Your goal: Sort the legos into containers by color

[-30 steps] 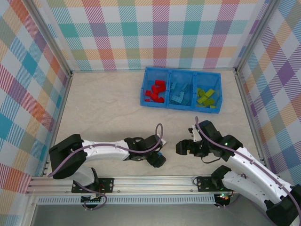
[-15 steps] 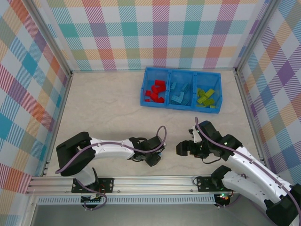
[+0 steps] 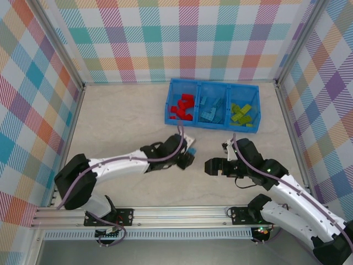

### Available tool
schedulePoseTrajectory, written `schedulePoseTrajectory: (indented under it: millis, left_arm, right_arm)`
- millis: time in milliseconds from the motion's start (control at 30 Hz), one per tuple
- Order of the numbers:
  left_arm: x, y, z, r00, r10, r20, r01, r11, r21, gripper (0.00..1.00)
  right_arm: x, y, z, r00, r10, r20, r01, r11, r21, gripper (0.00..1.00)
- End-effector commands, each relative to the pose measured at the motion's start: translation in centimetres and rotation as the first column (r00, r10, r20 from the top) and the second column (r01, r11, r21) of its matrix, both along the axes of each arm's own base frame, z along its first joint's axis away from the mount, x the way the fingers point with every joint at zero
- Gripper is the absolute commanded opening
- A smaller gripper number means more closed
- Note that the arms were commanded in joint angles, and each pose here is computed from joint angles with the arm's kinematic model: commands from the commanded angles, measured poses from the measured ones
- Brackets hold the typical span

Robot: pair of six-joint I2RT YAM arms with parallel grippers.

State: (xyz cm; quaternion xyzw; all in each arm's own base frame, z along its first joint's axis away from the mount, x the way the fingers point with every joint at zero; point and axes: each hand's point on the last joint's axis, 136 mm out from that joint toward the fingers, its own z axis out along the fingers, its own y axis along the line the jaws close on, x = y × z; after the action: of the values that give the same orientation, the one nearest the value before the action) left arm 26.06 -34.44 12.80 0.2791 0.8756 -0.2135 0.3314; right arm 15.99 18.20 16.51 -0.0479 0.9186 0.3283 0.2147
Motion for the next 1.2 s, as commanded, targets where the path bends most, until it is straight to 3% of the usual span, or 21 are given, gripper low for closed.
schedulePoseTrajectory:
  millis: [0, 100, 267, 467, 600, 733, 900, 1033, 1167]
  left_arm:
    - [5.8, -4.1, 4.5, 0.991, -0.001, 0.132, 0.017, 0.993, -0.121, 0.29]
    - [9.6, -6.8, 5.4, 0.986, -0.020, 0.164, 0.033, 0.996, -0.081, 0.31]
    - [15.6, -9.4, 5.4, 0.983, 0.034, 0.181, -0.018, 0.996, -0.087, 0.31]
    - [20.4, -11.0, 3.4, 0.984, 0.054, 0.169, -0.051, 0.998, -0.025, 0.34]
    - [21.4, -12.2, 3.2, 0.985, 0.045, 0.165, -0.042, 0.999, -0.023, 0.55]
    - [21.0, -12.7, 5.3, 0.984, 0.030, 0.177, -0.018, 0.997, -0.071, 0.65]
    - [18.2, -11.5, 11.6, 0.966, 0.027, 0.257, 0.020, 0.984, -0.178, 0.67]
    - [14.0, -6.5, 15.7, 0.942, 0.096, 0.321, -0.008, 0.964, -0.266, 0.69]
    - [10.4, 1.3, 15.9, 0.892, 0.234, 0.386, -0.137, 0.955, -0.262, 0.72]
  right_arm:
    - [4.3, -0.6, 4.2, 0.953, -0.126, 0.277, 0.116, 0.992, 0.052, 0.93]
    - [6.4, -2.1, 5.6, 0.877, -0.247, 0.412, 0.222, 0.969, 0.109, 1.00]
    - [7.8, -4.8, 7.2, 0.760, -0.371, 0.533, 0.351, 0.925, 0.144, 1.00]
    - [7.0, -5.7, 7.9, 0.752, -0.373, 0.543, 0.359, 0.923, 0.136, 1.00]
    - [6.2, -6.1, 7.6, 0.761, -0.387, 0.521, 0.359, 0.920, 0.159, 1.00]
    - [5.9, -6.3, 7.2, 0.767, -0.389, 0.510, 0.365, 0.919, 0.151, 1.00]
    - [6.5, -7.0, 6.3, 0.762, -0.393, 0.514, 0.408, 0.908, 0.090, 1.00]
    - [8.0, -8.6, 5.5, 0.710, -0.385, 0.589, 0.492, 0.870, -0.025, 1.00]
    - [10.9, -10.1, 3.9, 0.677, -0.327, 0.659, 0.560, 0.810, -0.172, 1.00]
